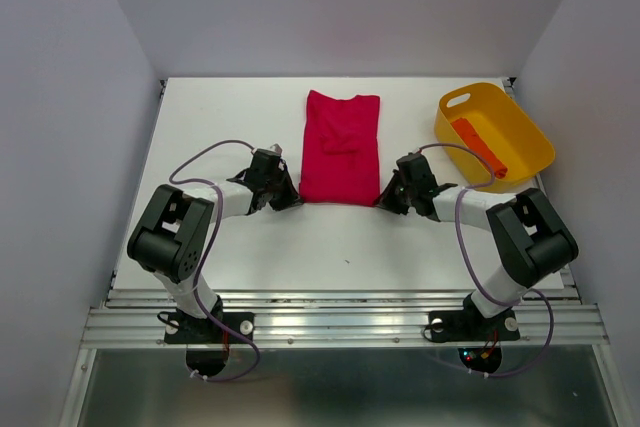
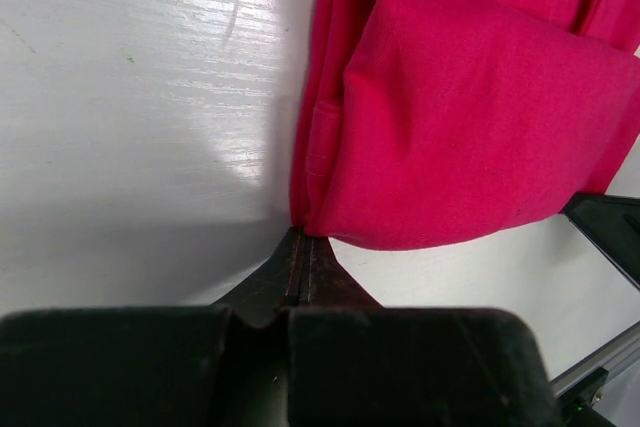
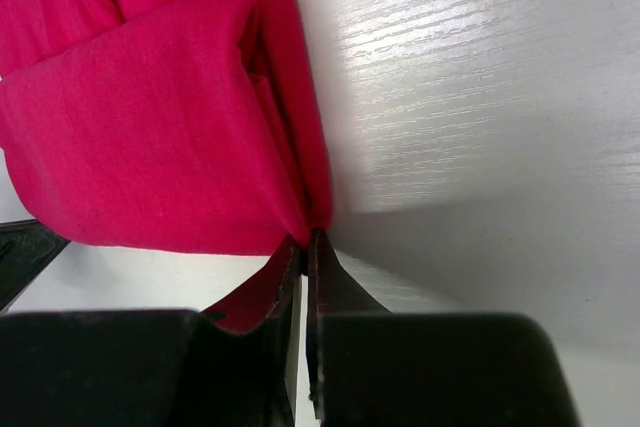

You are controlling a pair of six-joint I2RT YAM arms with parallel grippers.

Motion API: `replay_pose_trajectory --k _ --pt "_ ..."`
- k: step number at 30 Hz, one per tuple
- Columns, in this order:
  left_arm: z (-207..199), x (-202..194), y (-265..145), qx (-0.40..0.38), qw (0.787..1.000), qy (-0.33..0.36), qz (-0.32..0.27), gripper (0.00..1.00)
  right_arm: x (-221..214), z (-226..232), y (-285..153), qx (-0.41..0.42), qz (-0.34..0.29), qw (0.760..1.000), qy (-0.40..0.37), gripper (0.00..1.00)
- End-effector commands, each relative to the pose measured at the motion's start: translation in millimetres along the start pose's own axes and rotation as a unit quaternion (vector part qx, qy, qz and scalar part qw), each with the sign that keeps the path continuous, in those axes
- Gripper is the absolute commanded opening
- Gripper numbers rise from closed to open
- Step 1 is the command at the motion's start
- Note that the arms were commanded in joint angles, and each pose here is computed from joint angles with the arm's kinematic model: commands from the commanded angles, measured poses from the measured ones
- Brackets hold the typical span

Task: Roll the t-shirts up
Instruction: Roll the T-shirt to the center of the board.

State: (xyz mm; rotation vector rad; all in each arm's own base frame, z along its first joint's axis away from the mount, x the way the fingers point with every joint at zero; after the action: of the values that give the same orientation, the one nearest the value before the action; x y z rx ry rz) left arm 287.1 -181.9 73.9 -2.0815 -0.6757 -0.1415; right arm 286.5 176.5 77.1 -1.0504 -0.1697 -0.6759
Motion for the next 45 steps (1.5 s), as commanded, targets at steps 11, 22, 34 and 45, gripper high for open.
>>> replay_pose_trajectory --k 11,22,34,45 --pt "7 -6 -17 0.017 1.0 -0.002 -0.017 0.0 2 -2 -14 -0.006 0.007 1.0 -0.03 0.01" --pt "5 -31 -56 0.0 1.0 -0.01 -0.014 0.0 -14 -8 -49 0.007 0.042 0.998 -0.04 0.01" --pt "-12 -31 -91 -0.008 0.999 -0.024 -0.036 0.0 -1 4 -73 0.006 0.03 0.998 -0.051 0.01" --pt "-27 -10 -88 0.013 0.999 -0.009 -0.048 0.0 20 16 -74 -0.006 -0.002 0.998 -0.063 0.01"
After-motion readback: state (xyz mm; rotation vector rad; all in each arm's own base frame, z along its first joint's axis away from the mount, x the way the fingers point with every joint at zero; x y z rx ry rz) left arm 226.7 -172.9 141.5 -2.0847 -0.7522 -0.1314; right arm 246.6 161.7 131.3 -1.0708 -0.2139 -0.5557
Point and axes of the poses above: each gripper's point midway between its finger pads, its own y axis out along the fingers, its own z axis along the line the jaws close on, x = y × z, the point moved 7 cm from there along -y, back along the fingers, and after that the axes turned 4 degrees about -y, right-handed, at the moved point
